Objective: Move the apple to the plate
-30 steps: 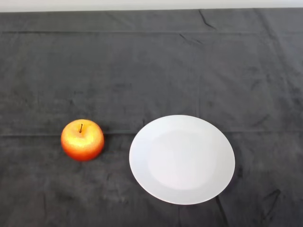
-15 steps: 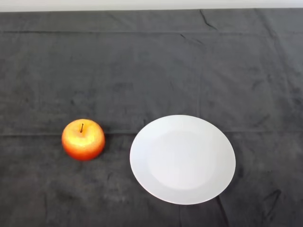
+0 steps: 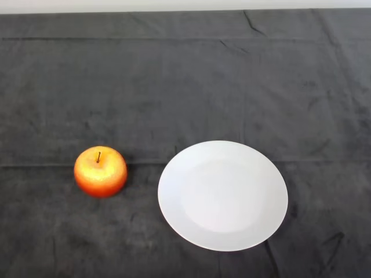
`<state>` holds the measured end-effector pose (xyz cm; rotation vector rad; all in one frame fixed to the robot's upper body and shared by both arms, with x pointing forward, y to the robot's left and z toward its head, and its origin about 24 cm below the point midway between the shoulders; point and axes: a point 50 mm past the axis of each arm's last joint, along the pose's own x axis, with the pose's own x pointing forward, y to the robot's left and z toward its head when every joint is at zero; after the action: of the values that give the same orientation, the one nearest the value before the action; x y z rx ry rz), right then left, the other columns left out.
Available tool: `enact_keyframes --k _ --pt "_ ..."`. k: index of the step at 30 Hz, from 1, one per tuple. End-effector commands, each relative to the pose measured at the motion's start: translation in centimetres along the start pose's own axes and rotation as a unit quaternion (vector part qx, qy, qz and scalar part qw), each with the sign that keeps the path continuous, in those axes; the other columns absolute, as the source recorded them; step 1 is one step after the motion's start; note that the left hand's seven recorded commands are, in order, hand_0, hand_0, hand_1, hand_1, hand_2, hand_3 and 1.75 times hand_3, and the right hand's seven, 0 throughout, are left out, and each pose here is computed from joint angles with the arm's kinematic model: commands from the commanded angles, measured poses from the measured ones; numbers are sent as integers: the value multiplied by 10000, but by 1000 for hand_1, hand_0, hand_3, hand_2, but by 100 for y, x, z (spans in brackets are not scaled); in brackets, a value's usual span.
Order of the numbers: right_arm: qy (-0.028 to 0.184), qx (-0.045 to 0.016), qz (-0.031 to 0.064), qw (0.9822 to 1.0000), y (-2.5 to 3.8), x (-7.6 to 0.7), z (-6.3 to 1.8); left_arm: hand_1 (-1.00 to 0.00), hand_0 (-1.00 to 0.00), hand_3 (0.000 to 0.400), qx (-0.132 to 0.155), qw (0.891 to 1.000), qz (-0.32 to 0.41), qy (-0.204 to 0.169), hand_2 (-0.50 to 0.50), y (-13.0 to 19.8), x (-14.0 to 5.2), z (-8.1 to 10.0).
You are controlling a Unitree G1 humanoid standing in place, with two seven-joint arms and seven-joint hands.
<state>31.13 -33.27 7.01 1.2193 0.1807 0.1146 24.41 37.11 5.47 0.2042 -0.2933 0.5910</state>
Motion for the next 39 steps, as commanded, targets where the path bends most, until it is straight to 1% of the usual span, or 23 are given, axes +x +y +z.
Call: enact_keyframes --k 1,8,16,21,29,39 --pt "-192 -22 129 9997 66 -23 110 0 0 0 -78 9993 -303 -215 0 -196 75 69" --pt "-193 -24 128 9997 65 -23 109 0 0 0 -16 9957 -911 -141 0 -494 17 25" --pt "-193 -26 127 9997 65 -23 109 0 0 0 156 9866 -1618 -151 0 -748 -47 13" --pt "-194 -28 127 9997 65 -22 109 0 0 0 248 9794 -1995 -202 0 -910 -105 12" --pt "-194 -30 125 9997 65 -22 108 0 0 0 307 9659 -2553 -308 0 -1223 -230 25" --pt "-196 -34 123 9997 64 -22 107 0 0 0 348 9476 -3143 -453 0 -1433 -350 57"
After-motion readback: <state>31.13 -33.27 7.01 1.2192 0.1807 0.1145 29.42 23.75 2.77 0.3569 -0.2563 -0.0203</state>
